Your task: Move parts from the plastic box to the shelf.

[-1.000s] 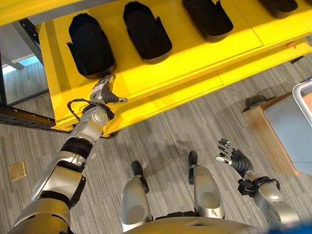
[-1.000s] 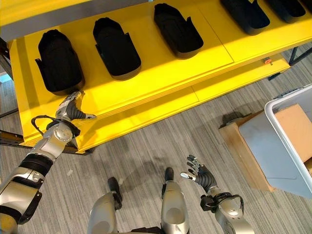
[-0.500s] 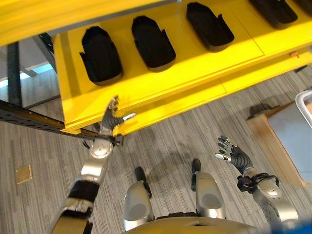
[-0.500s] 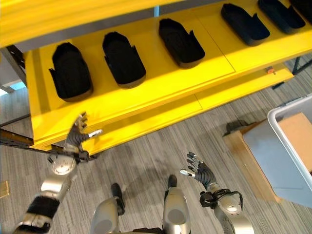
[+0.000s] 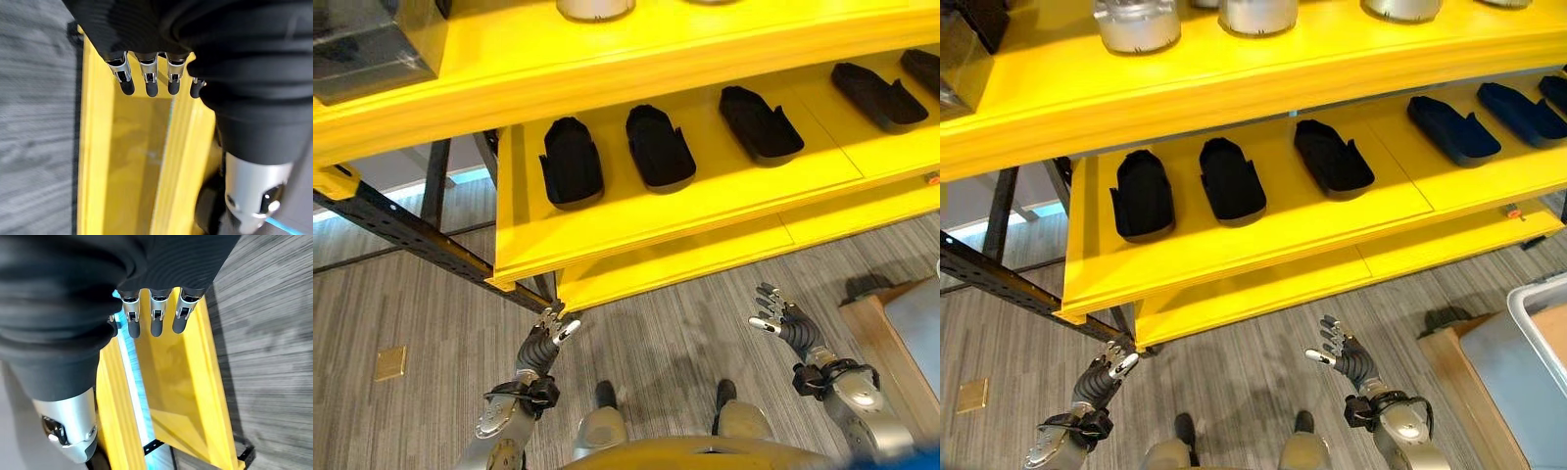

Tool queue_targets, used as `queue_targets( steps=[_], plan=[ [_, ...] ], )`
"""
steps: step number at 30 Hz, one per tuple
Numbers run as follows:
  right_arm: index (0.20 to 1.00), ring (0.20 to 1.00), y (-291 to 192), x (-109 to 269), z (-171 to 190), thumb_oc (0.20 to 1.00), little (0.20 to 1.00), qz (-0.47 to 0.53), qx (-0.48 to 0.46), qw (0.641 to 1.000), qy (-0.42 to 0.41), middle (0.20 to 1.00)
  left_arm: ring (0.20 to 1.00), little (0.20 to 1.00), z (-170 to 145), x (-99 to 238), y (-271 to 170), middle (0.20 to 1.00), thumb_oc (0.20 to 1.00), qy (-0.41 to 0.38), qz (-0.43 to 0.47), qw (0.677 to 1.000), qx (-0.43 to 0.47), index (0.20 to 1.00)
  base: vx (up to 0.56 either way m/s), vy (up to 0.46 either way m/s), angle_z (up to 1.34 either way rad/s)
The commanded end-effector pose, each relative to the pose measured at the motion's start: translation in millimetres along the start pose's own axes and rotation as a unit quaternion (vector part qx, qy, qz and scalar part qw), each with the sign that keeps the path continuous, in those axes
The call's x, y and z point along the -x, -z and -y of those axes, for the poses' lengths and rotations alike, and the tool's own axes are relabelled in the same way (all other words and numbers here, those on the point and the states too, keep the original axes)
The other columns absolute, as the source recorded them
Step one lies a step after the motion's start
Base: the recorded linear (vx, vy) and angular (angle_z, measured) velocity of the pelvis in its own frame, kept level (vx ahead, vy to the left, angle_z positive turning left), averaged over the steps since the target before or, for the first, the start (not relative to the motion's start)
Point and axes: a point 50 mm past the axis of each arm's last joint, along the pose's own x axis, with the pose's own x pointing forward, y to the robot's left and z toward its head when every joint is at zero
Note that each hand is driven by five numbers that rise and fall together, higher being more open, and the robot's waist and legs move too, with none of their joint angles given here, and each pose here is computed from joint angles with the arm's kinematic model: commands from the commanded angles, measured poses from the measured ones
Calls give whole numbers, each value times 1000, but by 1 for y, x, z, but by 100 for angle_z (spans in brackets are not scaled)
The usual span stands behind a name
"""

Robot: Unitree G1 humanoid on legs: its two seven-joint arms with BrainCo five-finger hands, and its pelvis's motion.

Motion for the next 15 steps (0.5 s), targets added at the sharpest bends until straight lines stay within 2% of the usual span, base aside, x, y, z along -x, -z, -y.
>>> queue_targets(
  steps=[1, 15],
  plan=[
    [1000, 1000, -17, -2, -5, 1000, 1000, 53, -22, 998, 0, 1000, 1000, 1000, -4, -3, -36, 1000, 1000, 13, 71, 996, -60, 1000, 0, 0, 0],
    [1000, 1000, -18, -5, -17, 1000, 1000, 58, -42, 997, -11, 1000, 1000, 1000, 0, -11, -24, 1000, 1000, -3, 54, 997, -48, 1000, 0, 0, 1]
  ],
)
